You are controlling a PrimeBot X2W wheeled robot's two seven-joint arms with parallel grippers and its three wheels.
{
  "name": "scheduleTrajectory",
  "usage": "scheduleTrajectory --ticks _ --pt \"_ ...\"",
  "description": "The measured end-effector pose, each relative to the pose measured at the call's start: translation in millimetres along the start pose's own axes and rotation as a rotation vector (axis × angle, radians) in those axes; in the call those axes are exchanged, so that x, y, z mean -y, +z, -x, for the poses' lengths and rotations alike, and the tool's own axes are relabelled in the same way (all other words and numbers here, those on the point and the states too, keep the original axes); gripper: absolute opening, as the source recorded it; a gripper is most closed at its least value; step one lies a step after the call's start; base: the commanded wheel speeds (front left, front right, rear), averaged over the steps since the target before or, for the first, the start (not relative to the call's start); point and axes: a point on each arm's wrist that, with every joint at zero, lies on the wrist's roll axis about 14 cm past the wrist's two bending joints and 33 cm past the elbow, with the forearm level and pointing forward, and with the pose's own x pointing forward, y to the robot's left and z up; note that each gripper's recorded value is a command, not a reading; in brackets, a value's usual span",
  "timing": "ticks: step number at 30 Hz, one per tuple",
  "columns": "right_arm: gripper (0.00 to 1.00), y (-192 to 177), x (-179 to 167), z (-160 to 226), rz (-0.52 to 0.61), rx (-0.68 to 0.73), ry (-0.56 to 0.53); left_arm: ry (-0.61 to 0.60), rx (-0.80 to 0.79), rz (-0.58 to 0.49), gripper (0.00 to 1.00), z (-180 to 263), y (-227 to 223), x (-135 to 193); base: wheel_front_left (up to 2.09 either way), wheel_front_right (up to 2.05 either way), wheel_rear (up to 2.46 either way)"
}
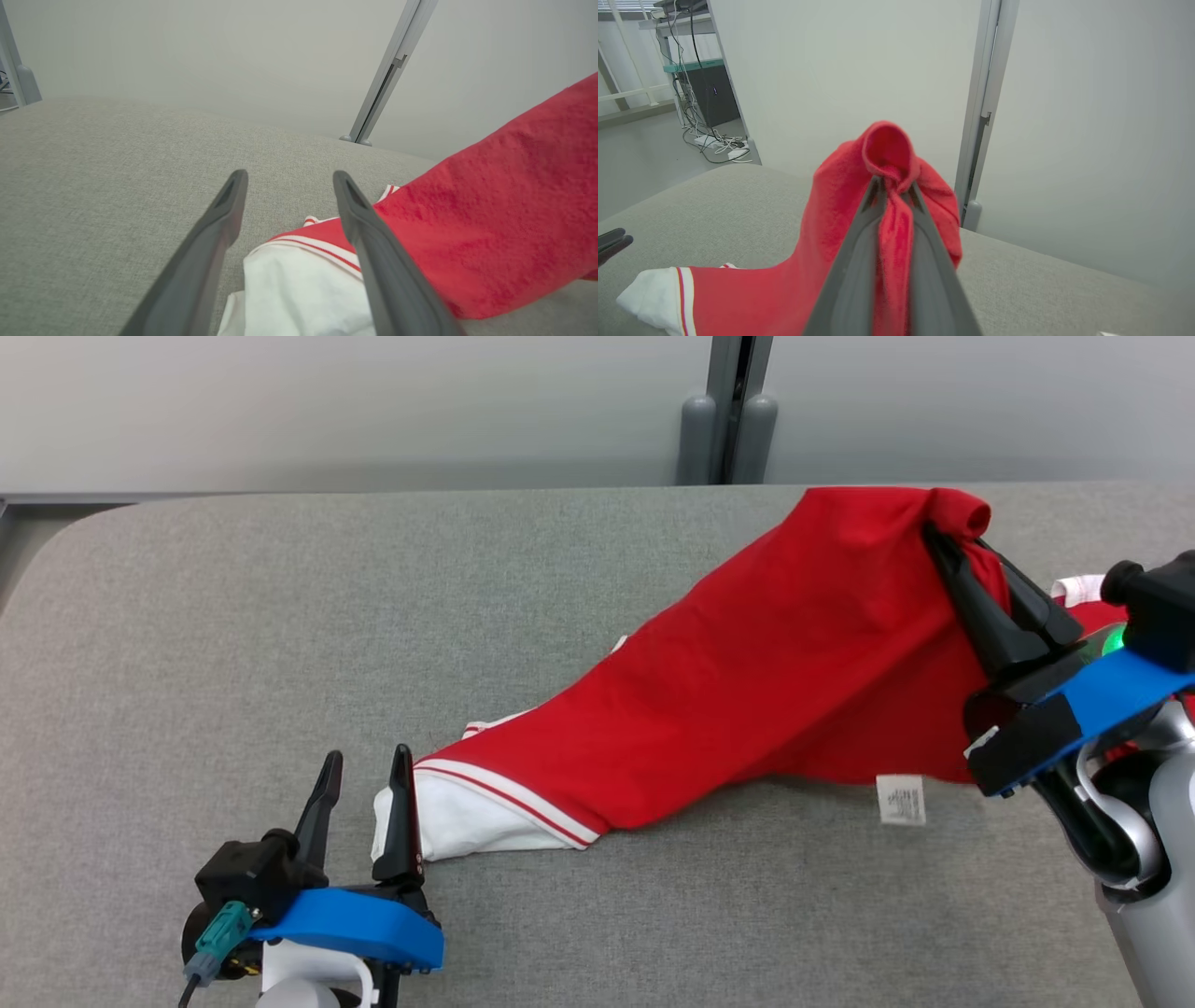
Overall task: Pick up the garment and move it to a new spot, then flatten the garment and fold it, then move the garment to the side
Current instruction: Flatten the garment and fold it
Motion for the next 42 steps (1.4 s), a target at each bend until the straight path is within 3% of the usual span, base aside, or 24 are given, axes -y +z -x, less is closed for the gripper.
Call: scheduleTrajectory --ticks 12,13,14,15,21,29,34,42 --pt "0.00 -119 76 -38 -0.047 -0.366 -0.199 0.015 -0.019 -0.005 1.00 -12 -8 -9 0.00 0.00 0.00" --pt "0.10 -127 84 -40 -0.051 -0.381 -0.224 0.019 -0.022 -0.005 1.00 -13 -10 -10 0.00 0.00 0.00" --pt "0.35 -133 90 -44 -0.045 -0.390 -0.239 0.024 -0.026 -0.004 1.00 -13 -11 -11 0.00 0.00 0.00" --pt "1.00 -141 95 -46 -0.034 -0.404 -0.255 0.031 -0.032 -0.002 1.00 -13 -14 -13 0.00 0.00 0.00" --pt "1.00 -154 85 -65 -0.025 -0.345 -0.244 0.044 -0.059 -0.001 1.00 -12 -26 -16 0.00 0.00 0.00" --pt "1.00 -98 71 -55 0.022 -0.096 -0.213 -0.017 -0.039 0.000 1.00 -20 -22 3 0.00 0.00 0.00" --pt "1.00 -97 61 -3 0.020 -0.050 -0.254 -0.068 -0.016 0.006 1.00 -23 -15 21 0.00 0.00 0.00" --pt "1.00 -147 44 83 -0.061 -0.164 -0.402 -0.089 -0.040 0.006 1.00 -13 -24 28 0.00 0.00 0.00"
